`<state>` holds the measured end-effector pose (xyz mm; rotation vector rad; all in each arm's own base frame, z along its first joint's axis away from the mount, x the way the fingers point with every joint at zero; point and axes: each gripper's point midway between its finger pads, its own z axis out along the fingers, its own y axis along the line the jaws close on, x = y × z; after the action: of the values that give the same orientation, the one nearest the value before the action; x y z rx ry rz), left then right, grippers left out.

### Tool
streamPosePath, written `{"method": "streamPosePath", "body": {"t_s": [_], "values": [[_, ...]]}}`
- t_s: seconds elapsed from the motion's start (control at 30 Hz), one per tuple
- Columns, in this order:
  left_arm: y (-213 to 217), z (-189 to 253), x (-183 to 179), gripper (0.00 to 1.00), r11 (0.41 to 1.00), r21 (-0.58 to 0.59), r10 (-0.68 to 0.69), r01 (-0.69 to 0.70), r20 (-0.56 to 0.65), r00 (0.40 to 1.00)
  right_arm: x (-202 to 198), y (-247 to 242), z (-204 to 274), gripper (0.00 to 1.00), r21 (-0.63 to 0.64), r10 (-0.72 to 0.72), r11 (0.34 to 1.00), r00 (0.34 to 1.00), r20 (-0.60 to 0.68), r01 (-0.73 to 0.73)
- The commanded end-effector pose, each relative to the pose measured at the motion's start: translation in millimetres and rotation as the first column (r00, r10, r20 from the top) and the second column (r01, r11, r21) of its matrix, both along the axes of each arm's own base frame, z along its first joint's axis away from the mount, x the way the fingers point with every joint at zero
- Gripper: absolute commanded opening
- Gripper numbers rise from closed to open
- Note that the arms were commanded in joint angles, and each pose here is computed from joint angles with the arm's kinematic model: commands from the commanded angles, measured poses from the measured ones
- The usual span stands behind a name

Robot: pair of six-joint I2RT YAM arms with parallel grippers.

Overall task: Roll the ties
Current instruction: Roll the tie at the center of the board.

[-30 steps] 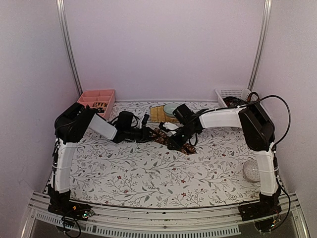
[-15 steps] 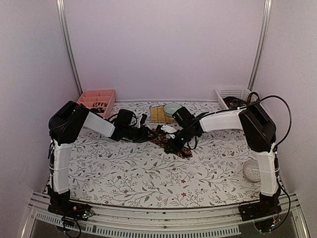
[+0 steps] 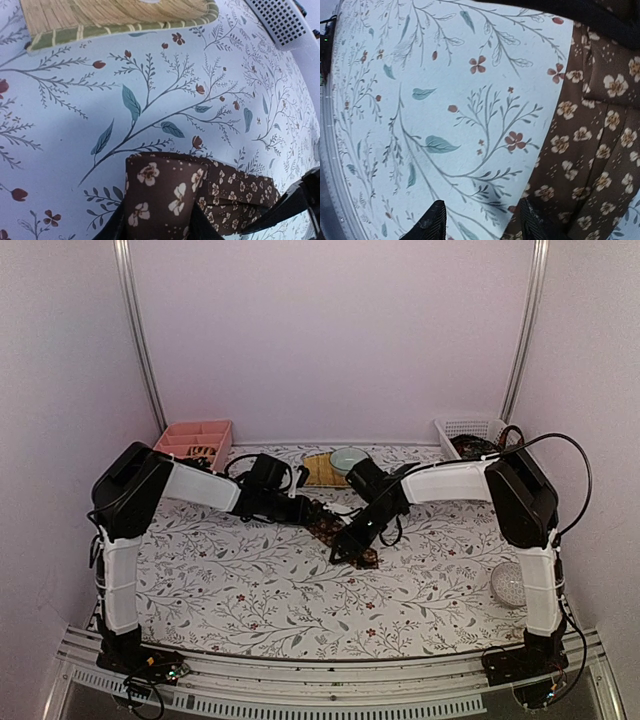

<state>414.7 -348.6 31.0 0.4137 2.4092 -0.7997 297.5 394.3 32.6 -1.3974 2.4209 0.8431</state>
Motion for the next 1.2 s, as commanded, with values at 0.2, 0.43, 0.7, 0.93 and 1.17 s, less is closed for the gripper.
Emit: {"method": "streamPosePath", "body": {"t_s": [0.2,0.43,0.7,0.93,1.17], "values": [[8.8,17.2,1.2,0.32,0.988,0.135,-0.093,0.076,0.131,0.987,3.9,-20.9,120.9,0.58,0.222,-0.074,0.97,0.989,-0.131,0.102],[6.2,14.2,-2.5,0.31,0.946,0.313,-0.153,0.083,0.209,0.966,58.2,-53.2,106.4,0.58,0.214,-0.33,0.857,0.817,-0.474,0.47],[-4.8,14.8,-15.3,0.31,0.862,0.504,-0.233,0.054,0.3,0.925,72.7,-40.8,74.3,0.6,0.15,-0.376,0.796,0.674,-0.636,0.586],[-20.7,18.3,-29.4,0.31,0.769,0.639,-0.323,0.001,0.388,0.863,75.8,-17.3,51.5,0.63,0.069,-0.399,0.761,0.55,-0.734,0.645],[-31.6,25.9,-35.5,0.31,0.762,0.647,-0.35,-0.017,0.434,0.83,73.1,-6.4,28.5,0.63,0.002,-0.407,0.737,0.446,-0.797,0.676]]}}
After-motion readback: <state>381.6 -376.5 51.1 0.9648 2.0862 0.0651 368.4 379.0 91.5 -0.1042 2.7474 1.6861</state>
